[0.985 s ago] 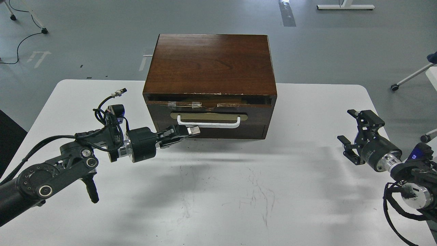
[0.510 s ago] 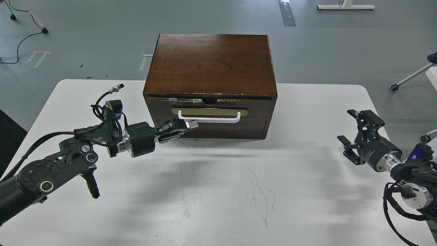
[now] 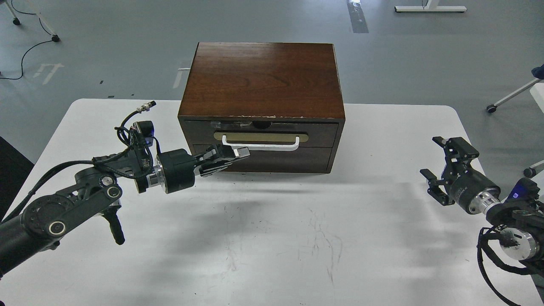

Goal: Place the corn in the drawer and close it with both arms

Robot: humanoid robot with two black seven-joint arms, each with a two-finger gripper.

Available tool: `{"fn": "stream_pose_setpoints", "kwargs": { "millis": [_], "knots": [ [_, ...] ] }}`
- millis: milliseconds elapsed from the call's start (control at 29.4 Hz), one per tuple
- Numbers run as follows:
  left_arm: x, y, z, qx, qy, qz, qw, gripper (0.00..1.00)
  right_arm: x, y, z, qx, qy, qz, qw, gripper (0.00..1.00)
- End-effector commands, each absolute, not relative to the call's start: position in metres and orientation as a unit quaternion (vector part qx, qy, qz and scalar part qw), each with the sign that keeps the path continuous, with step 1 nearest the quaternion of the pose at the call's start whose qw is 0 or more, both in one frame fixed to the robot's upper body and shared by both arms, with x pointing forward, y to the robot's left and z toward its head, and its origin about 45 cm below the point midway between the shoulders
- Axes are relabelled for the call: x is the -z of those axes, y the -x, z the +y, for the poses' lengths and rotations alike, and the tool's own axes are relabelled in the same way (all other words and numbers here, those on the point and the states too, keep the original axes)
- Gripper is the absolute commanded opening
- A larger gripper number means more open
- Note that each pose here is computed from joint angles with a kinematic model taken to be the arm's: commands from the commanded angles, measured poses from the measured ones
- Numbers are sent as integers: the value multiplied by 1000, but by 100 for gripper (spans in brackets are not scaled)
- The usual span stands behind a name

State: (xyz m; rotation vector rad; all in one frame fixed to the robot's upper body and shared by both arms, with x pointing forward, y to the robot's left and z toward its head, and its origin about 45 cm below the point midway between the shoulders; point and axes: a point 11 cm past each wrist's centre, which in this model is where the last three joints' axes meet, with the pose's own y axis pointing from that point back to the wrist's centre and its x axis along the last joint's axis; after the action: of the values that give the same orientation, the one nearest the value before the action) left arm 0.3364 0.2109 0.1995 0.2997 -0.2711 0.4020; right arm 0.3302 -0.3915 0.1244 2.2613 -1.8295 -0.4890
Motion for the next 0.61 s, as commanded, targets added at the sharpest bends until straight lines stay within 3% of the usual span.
{"fn": "stream_pose_setpoints", "kwargs": {
  "millis": [0, 34, 102, 374, 578],
  "knots": [
    [-227, -326, 217, -184, -112, -154, 964, 27, -125, -331, -393, 164, -763, -618, 96, 99],
    [-238, -325, 222, -192, -99, -148, 965, 59, -125, -331, -393, 164, -763, -618, 96, 99],
    [-256, -330, 234, -220, -68, -129, 964, 99, -125, -331, -392, 165, -763, -618, 95, 99],
    [-319, -360, 300, -355, 56, -65, 931, 100, -135, -339, -390, 159, -763, -623, 75, 99],
    [-325, -375, 363, -460, 121, 4, 880, 100, -141, -345, -390, 152, -764, -623, 68, 99]
  ]
}}
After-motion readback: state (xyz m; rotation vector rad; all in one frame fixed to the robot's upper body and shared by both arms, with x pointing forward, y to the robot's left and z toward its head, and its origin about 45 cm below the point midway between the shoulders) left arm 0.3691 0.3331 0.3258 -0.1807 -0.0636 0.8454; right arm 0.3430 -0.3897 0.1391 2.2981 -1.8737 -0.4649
